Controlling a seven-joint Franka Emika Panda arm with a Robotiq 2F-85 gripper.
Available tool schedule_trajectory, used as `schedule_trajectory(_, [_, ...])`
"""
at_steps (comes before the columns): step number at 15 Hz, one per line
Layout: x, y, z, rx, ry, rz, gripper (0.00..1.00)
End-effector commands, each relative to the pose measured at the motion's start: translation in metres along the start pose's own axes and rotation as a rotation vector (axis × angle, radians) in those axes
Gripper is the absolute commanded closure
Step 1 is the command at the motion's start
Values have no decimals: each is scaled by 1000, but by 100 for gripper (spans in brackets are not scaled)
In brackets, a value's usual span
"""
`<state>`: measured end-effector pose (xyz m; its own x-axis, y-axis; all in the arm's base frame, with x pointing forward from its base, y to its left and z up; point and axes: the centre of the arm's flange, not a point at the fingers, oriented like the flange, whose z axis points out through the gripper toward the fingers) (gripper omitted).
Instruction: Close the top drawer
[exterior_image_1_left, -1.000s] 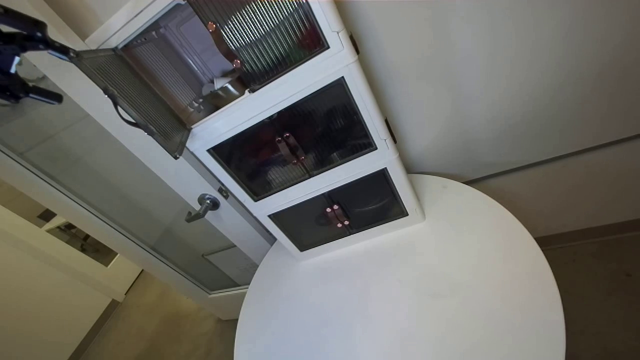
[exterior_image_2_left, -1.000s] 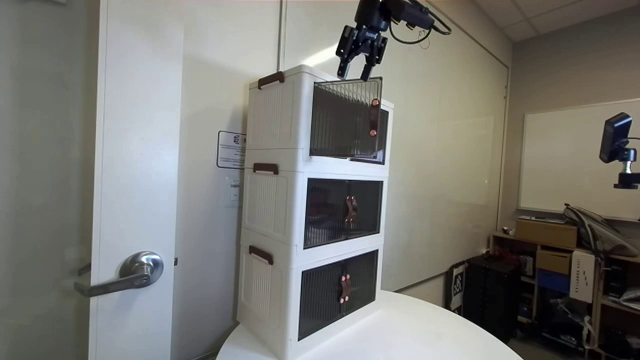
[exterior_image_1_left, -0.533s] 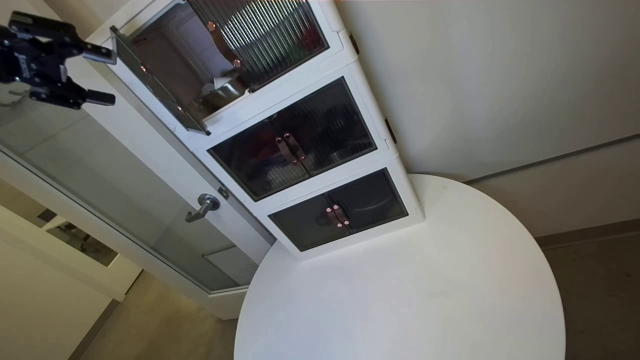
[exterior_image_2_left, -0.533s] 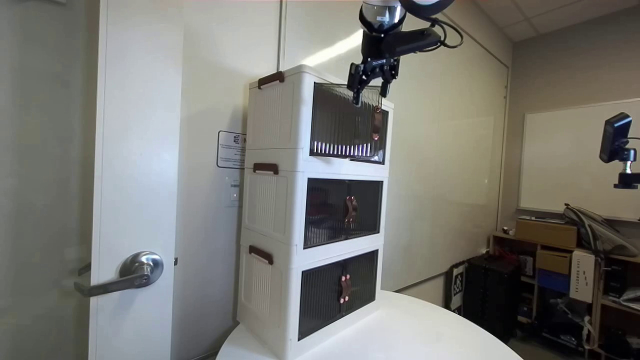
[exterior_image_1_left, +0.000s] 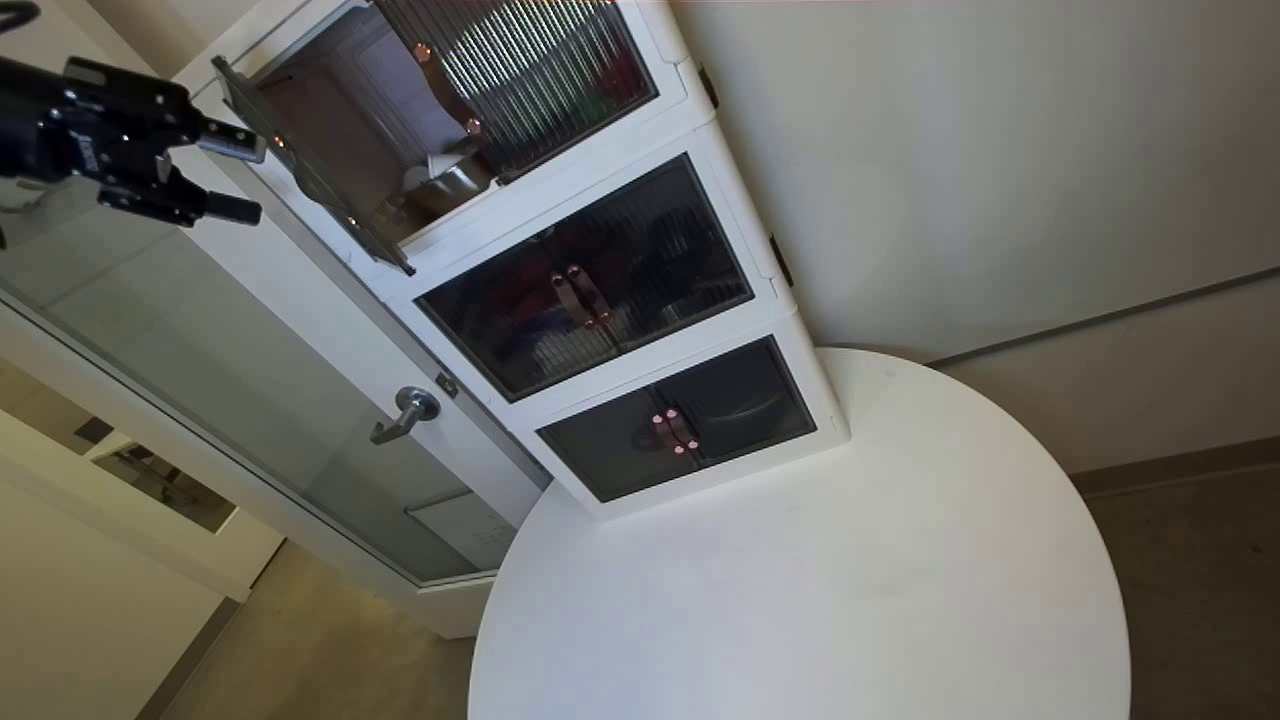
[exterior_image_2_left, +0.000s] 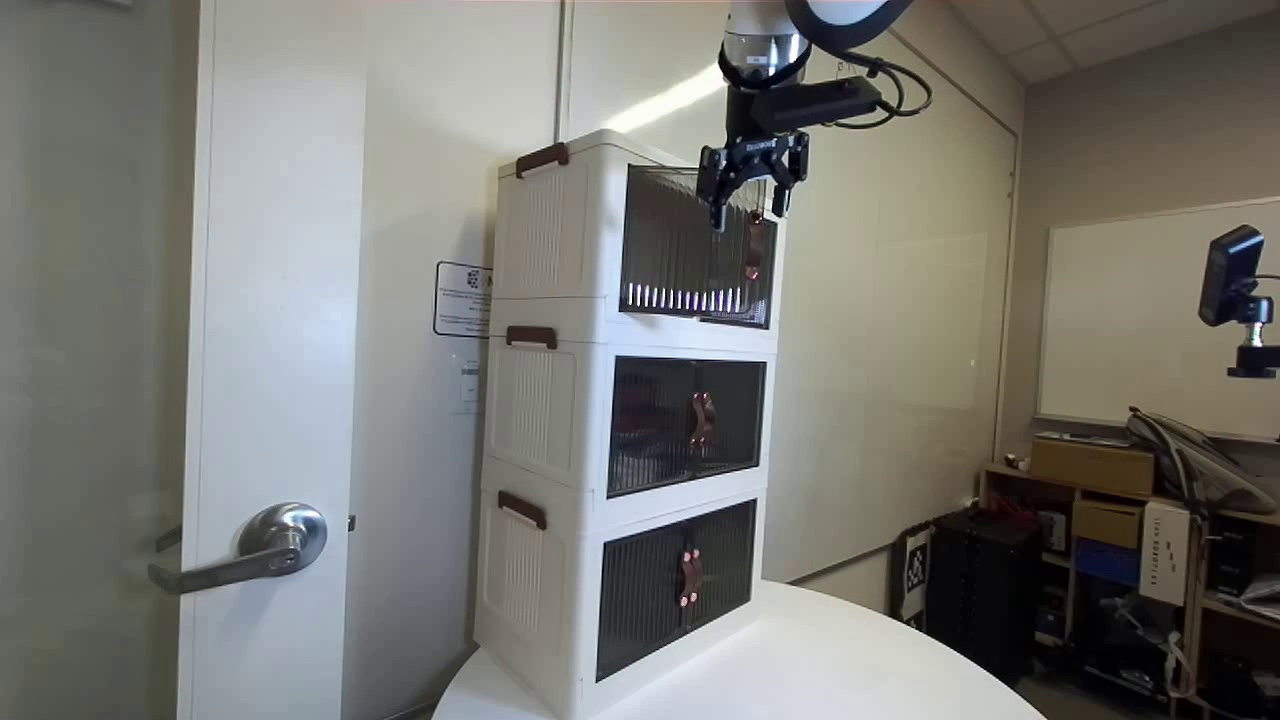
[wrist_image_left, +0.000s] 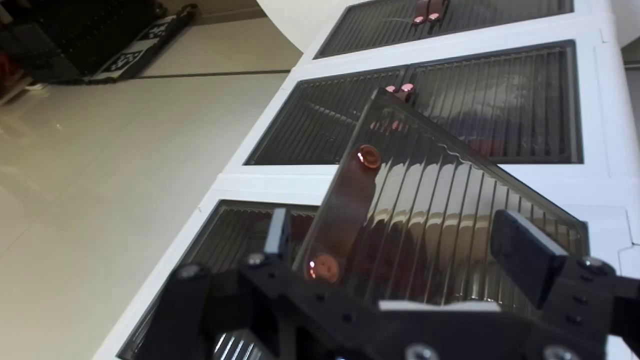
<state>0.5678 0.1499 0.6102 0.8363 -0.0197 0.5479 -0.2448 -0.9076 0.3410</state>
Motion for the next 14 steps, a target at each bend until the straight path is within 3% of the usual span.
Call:
schedule_trajectory(1, [14, 2, -2, 108, 49, 157, 0])
schedule_trajectory(3, [20, -1, 4, 157, 80, 225, 0])
schedule_trajectory(6, [26, -7, 18, 198, 211, 294, 0])
schedule_trajectory(14, [22, -29, 77, 296, 377, 326, 0])
